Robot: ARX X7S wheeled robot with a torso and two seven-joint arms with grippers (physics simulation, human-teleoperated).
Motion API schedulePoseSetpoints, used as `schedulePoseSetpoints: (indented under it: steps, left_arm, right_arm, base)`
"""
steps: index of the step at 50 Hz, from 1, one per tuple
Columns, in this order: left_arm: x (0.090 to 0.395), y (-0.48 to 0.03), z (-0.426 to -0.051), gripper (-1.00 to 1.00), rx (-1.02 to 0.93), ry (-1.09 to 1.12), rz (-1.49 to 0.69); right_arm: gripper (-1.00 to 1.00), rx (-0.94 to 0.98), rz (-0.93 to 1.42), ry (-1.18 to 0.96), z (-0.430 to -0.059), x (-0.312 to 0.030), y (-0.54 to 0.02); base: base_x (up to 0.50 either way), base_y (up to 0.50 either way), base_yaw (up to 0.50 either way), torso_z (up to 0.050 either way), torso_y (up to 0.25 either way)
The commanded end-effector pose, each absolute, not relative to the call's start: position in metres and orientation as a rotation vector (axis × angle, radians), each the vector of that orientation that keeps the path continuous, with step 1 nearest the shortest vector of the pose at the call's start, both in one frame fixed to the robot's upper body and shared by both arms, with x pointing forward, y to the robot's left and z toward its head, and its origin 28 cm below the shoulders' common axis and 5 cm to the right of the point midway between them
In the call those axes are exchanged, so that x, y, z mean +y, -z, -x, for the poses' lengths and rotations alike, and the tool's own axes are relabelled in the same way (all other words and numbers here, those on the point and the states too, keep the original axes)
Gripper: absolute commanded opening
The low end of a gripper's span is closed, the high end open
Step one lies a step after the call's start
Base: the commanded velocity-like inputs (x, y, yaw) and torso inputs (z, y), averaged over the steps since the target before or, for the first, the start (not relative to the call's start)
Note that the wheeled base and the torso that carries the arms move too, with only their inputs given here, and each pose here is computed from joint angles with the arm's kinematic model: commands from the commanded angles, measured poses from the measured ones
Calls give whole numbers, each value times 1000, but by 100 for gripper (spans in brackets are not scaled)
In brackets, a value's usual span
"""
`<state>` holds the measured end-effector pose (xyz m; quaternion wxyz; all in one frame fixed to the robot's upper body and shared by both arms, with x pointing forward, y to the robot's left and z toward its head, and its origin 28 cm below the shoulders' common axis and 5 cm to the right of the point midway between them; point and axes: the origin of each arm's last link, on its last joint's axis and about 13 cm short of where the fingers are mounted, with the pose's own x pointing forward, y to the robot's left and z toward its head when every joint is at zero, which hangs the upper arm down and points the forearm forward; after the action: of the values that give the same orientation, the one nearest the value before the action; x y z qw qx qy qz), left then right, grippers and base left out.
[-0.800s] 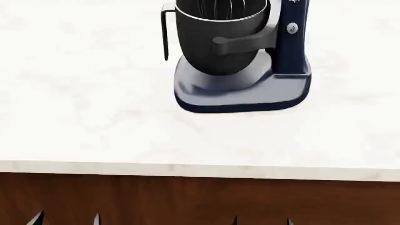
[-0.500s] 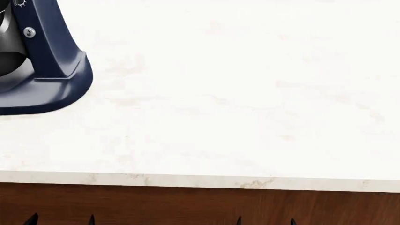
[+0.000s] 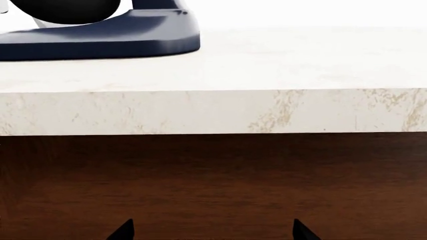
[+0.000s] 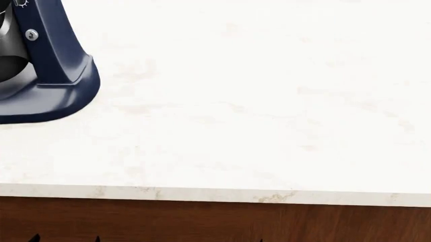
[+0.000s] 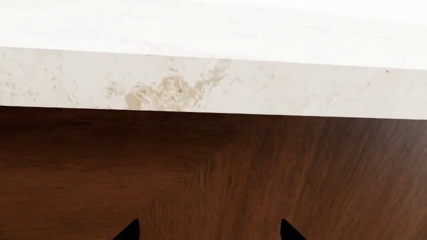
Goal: Open the stand mixer head.
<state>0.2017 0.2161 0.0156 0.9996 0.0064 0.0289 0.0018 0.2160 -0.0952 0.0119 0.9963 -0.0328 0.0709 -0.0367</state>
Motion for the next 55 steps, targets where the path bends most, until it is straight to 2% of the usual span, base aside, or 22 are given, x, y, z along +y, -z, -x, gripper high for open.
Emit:
schedulePoseSetpoints:
  steps: [1,5,6,7,8,20,28,33,49,55]
  left_arm:
    - [217,-15,-200,100,61,-4,-9]
    - [218,-14,-202,100,97,-44,-37]
    - [225,-155,-211,100,-663,-199,89]
    - [219,-16,-201,100,28,-27,-24]
    - [218,-17,-201,100,26,-26,-25]
    - [217,-32,-206,100,-1,-33,-19]
    - [220,-133,-240,100,-142,-44,25]
    - [228,-174,-240,100,-222,-43,39]
    - [229,-186,-236,100,-245,-33,64]
    - [229,-184,-236,100,-239,-36,69]
  right_arm:
    - [100,140,94,68,-217,-95,-13]
    - [100,135,98,74,-216,-95,-13]
    - [100,-194,16,182,-220,-103,-69]
    - [100,87,86,71,-218,-95,-16]
    - [100,138,88,74,-217,-95,-13]
    - [100,135,93,96,-219,-96,-17]
    - [100,-17,67,110,-243,-105,-111]
    - [100,-95,72,107,-249,-111,-144]
    - [100,-135,64,107,-251,-111,-151]
    - [100,-130,81,119,-251,-112,-150]
  base:
    - [0,0,0,0,0]
    - [0,0,0,0,0]
    - [0,0,0,0,0]
    - [0,0,0,0,0]
    - [0,0,0,0,0]
    - [0,0,0,0,0]
    - [0,0,0,0,0]
    - [0,0,0,0,0]
    - [0,0,0,0,0]
    - [0,452,0,0,0]
